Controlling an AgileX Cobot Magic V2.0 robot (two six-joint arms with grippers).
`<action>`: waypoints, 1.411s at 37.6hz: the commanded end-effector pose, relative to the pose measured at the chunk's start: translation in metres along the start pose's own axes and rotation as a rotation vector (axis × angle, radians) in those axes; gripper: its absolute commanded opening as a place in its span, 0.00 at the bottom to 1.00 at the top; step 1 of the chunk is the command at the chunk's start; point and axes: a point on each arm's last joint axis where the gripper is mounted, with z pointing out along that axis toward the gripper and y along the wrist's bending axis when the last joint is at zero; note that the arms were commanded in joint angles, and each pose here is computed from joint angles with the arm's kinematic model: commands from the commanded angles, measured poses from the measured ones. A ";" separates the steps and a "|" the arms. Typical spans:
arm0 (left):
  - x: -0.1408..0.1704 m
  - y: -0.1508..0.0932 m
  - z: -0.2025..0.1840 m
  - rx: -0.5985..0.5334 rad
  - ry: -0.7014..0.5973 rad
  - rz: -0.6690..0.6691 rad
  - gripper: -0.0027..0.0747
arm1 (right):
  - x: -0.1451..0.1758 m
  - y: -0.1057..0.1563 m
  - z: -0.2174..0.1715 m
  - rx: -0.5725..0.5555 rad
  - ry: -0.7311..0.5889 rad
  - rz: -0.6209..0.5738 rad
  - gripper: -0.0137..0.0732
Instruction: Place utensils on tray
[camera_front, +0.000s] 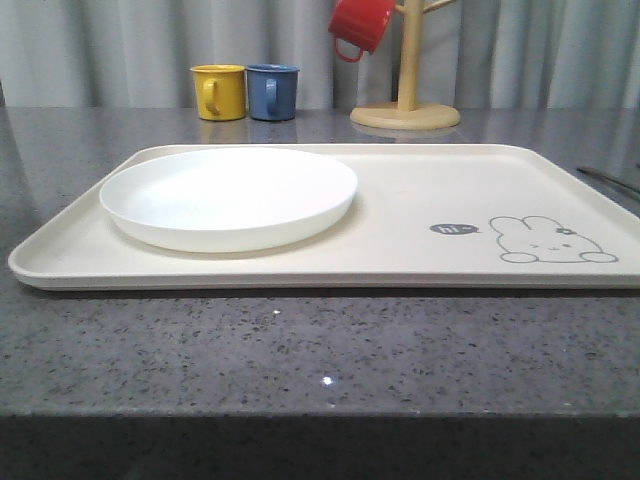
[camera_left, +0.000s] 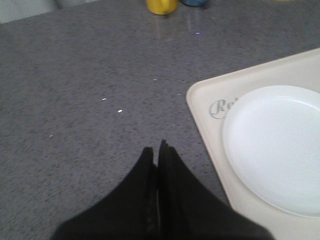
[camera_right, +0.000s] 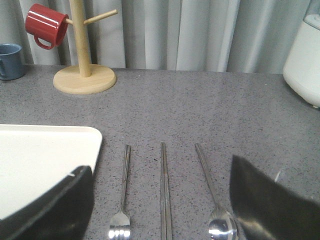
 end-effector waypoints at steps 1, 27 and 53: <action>0.015 0.009 -0.022 -0.052 -0.210 -0.049 0.01 | -0.017 0.000 -0.002 0.002 -0.099 -0.008 0.83; 0.166 -0.008 -0.064 -0.087 -0.652 -0.054 0.01 | -0.017 0.000 -0.002 0.002 -0.099 -0.008 0.83; 0.166 -0.008 -0.063 -0.086 -0.648 -0.054 0.01 | -0.018 0.000 0.001 0.001 -0.093 -0.007 0.78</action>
